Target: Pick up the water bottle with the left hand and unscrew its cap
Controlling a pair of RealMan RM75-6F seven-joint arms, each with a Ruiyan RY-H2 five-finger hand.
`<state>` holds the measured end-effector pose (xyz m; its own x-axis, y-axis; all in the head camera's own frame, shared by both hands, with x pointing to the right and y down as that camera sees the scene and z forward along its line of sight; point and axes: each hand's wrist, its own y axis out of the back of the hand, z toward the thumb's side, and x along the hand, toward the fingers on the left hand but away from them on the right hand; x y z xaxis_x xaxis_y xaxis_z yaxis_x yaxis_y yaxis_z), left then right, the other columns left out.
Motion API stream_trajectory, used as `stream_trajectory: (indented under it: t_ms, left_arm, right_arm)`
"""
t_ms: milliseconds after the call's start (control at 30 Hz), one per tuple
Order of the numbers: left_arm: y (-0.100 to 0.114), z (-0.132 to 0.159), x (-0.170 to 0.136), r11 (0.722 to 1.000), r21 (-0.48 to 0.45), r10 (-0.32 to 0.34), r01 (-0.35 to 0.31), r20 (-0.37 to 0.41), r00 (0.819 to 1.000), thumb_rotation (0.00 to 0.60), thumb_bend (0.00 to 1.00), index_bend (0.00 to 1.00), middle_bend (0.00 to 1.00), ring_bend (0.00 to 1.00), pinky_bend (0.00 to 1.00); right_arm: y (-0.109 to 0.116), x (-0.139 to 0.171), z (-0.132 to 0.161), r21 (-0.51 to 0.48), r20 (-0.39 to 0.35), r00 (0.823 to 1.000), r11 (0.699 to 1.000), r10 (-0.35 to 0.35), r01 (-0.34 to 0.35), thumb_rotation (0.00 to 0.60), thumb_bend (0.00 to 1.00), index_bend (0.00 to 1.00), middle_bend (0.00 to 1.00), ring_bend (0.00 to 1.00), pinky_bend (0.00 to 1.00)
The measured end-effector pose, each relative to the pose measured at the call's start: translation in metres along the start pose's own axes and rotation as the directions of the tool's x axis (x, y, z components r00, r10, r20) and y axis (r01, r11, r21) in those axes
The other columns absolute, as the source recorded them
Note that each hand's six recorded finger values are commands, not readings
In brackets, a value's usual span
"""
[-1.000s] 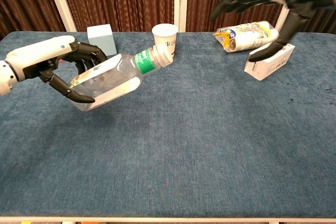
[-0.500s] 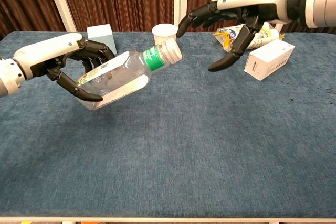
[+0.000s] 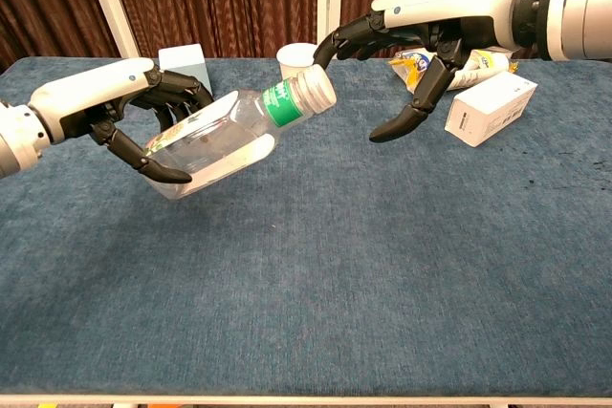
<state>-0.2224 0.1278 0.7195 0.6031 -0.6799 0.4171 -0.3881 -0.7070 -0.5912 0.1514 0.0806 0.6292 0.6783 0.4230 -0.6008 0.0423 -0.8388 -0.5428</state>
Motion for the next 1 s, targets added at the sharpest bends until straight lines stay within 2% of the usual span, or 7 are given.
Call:
stream_trajectory:
  t_ms: [1000]
  left_arm:
    - [-0.006,-0.004,0.003,0.999,-0.006,-0.032,0.032,-0.011,0.999,0.6,0.35,0.57,0.55,0.45,0.5]
  right_arm:
    - [-0.004,-0.001,0.025,0.058,-0.072,0.997,0.998,0.015,-0.011,0.591,0.11,0.21,0.04,0.0,0.0]
